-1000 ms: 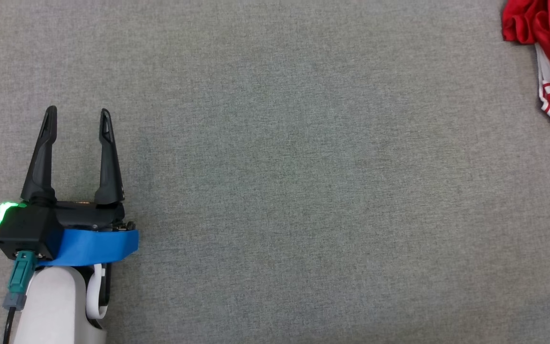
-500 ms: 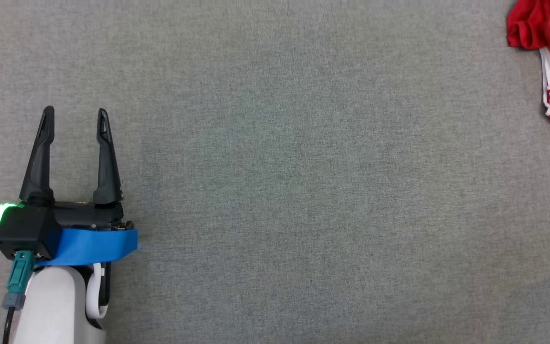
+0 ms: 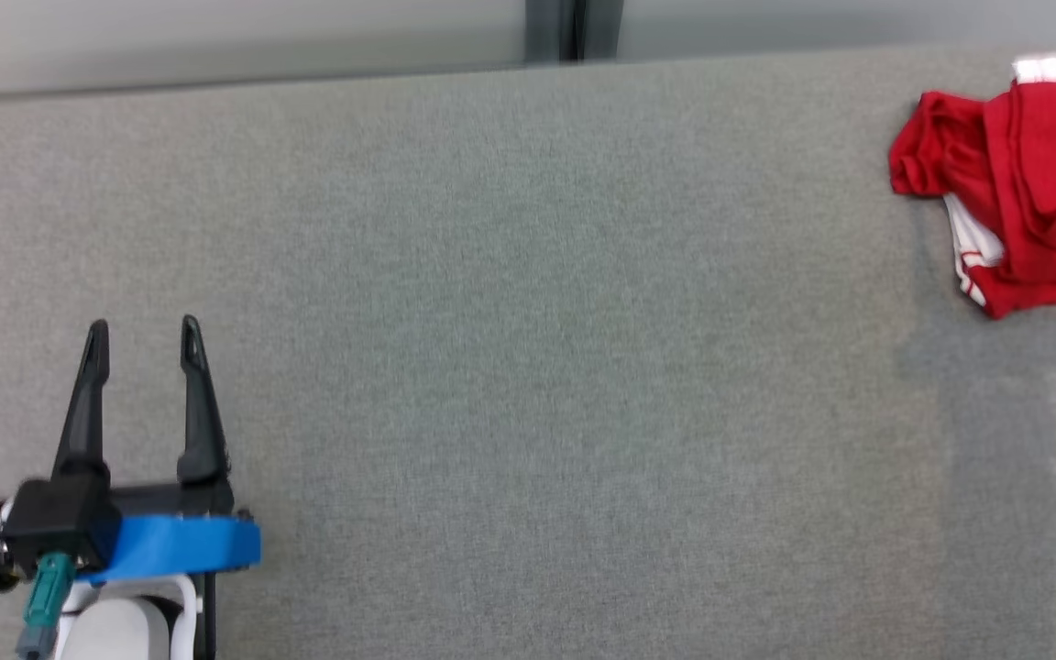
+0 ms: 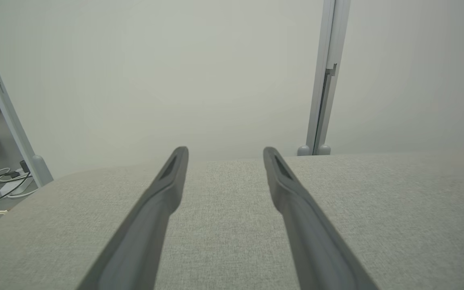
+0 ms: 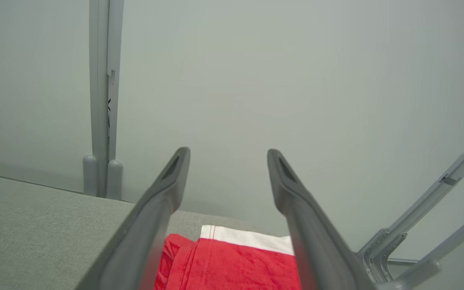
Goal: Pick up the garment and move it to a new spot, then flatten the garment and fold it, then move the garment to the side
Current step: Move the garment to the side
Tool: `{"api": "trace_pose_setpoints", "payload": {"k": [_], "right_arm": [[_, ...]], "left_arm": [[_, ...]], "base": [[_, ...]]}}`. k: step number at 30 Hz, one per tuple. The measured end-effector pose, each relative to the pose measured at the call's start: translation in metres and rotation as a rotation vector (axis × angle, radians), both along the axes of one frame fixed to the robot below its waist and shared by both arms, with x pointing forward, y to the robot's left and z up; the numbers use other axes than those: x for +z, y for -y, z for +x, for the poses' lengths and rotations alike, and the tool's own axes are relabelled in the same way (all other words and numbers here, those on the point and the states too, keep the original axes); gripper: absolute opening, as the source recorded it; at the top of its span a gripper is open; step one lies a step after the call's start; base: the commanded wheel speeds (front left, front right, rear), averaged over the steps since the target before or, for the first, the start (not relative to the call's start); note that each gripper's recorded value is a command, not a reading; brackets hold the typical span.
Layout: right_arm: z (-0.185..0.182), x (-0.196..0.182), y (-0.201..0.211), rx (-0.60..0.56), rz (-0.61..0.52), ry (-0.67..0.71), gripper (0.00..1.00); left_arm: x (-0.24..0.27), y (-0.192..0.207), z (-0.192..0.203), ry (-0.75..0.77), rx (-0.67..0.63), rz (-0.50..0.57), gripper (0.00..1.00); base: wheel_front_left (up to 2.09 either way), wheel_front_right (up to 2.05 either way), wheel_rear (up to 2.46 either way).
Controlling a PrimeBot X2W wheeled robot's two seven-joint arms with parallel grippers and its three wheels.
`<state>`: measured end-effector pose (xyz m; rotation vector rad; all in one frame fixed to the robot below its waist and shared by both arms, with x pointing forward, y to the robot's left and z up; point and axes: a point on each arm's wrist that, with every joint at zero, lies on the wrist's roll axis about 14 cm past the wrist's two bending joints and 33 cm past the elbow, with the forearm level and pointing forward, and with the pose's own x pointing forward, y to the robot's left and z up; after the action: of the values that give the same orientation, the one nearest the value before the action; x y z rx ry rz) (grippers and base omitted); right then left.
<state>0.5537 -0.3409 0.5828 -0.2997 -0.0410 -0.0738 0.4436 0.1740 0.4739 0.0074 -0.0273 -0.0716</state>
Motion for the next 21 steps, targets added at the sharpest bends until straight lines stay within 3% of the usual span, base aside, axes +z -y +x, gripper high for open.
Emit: {"api": "trace_pose_setpoints", "payload": {"k": [12,21], "right_arm": [[-0.067,-0.016,-0.123,0.257,0.143,0.058,1.00],[-0.104,-0.027,-0.155,0.295,0.265,0.077,1.00]], "left_arm": [[0.021,-0.010,-0.045,0.027,0.045,-0.024,1.00],[0.027,-0.013,-0.063,0.037,0.058,-0.032,1.00]], "base": [[0.00,0.00,0.00],[0.00,0.00,0.00]]}}
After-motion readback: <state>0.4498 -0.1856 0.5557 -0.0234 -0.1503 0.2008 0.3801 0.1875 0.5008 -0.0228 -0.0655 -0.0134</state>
